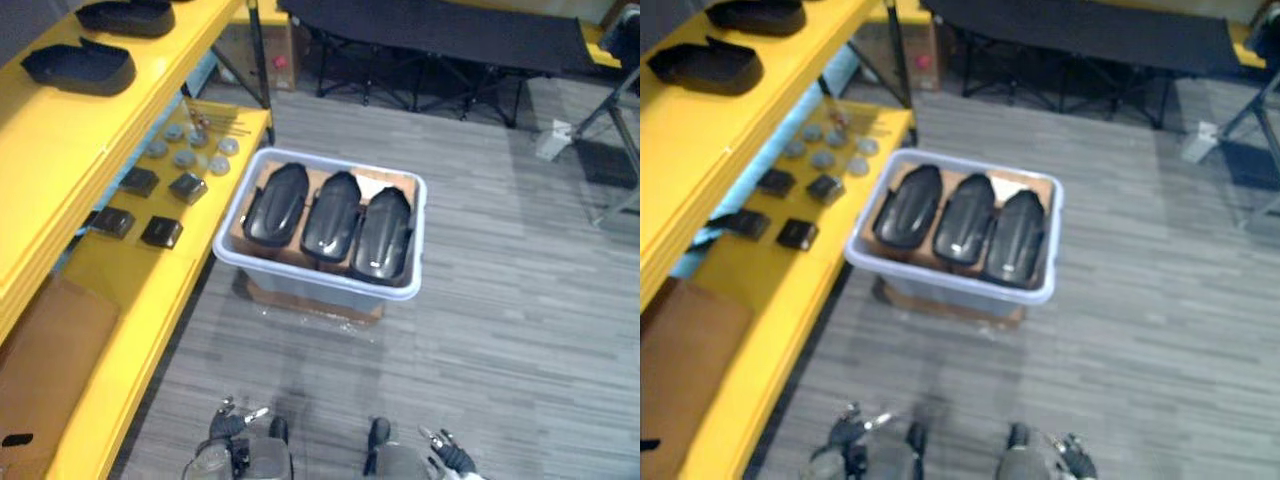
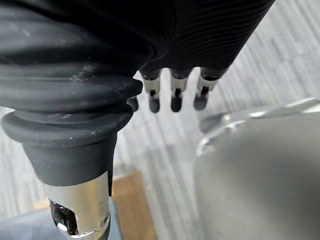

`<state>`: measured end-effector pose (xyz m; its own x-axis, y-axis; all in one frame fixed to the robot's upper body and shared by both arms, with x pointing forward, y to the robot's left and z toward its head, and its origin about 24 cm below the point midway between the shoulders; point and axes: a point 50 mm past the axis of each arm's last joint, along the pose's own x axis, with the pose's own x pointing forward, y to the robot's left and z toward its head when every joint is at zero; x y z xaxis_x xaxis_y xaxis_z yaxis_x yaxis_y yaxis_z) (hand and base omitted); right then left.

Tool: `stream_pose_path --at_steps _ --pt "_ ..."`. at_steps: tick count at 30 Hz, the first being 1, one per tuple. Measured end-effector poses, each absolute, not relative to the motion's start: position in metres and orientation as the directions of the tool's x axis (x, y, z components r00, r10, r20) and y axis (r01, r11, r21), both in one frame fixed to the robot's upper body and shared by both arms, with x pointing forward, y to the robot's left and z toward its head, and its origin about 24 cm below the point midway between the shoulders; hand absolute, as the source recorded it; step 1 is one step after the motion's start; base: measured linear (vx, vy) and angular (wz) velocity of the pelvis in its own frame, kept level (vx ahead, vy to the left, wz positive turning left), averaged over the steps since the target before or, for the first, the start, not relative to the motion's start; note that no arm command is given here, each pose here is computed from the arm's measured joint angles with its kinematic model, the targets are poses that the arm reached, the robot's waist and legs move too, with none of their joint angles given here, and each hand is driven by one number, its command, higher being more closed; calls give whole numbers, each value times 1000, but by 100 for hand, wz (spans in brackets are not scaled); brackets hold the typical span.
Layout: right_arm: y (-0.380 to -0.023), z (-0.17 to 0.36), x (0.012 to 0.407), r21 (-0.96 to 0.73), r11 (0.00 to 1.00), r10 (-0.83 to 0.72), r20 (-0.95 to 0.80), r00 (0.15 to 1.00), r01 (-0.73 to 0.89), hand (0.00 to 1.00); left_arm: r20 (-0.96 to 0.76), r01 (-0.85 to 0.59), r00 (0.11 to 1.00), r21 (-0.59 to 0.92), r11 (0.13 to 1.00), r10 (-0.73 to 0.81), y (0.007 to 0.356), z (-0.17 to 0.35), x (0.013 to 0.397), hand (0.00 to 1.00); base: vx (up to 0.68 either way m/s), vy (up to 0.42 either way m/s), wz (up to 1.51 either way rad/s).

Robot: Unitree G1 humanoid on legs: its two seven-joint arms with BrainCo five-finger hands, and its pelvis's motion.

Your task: Walk over and take plastic housings, then place them on the shelf

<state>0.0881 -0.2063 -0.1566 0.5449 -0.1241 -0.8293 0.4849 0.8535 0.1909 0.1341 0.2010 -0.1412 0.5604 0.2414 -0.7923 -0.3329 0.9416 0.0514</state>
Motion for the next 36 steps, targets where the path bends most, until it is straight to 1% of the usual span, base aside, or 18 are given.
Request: stream_pose_path --at_steps 2,5,9,13,18,22,23,25,26,27,29,34,36 --pt "-204 -157 90 200 854 -110 -833 542 480 0 -800 -368 545 40 929 250 203 -143 131 0 25 7 26" --pt "-203 -156 95 212 856 -98 -830 550 472 0 -800 -375 547 30 927 247 205 -143 129 0 10 -6 11" --pt "-197 -157 96 257 812 -94 -829 551 525 0 -798 -364 550 36 931 246 207 -144 126 0 7 -14 -4" --pt "-197 -159 87 255 793 -103 -838 535 553 0 -792 -338 558 57 940 248 208 -144 128 0 21 -10 1" --pt "-198 -163 69 250 745 -120 -862 493 619 0 -802 -365 536 61 929 264 210 -145 123 0 77 2 -3" --pt "-198 -163 67 268 702 -128 -863 488 660 0 -812 -445 505 45 894 292 215 -146 115 0 64 -45 -31" --pt "-204 -161 65 263 694 -152 -857 493 670 0 -828 -510 471 26 860 304 216 -149 102 0 74 -91 -44" --pt "-210 -160 60 246 685 -176 -857 484 686 0 -853 -529 429 28 848 296 212 -154 84 0 85 -68 -39" --pt "-213 -161 51 227 673 -190 -867 461 704 0 -878 -533 389 33 845 280 208 -158 68 0 121 -62 -14" --pt "-212 -162 43 211 655 -202 -876 437 726 0 -886 -541 370 39 840 279 208 -160 59 0 142 -69 -7" --pt "-219 -162 40 191 646 -227 -876 425 739 0 -893 -562 356 31 826 276 204 -161 51 0 126 -45 -7" --pt "-228 -156 56 192 674 -262 -841 474 713 0 -896 -552 360 20 834 260 203 -161 48 0 89 93 -8" --pt "-225 -155 59 203 675 -261 -834 486 709 0 -884 -534 387 19 846 264 209 -159 54 0 121 204 30"
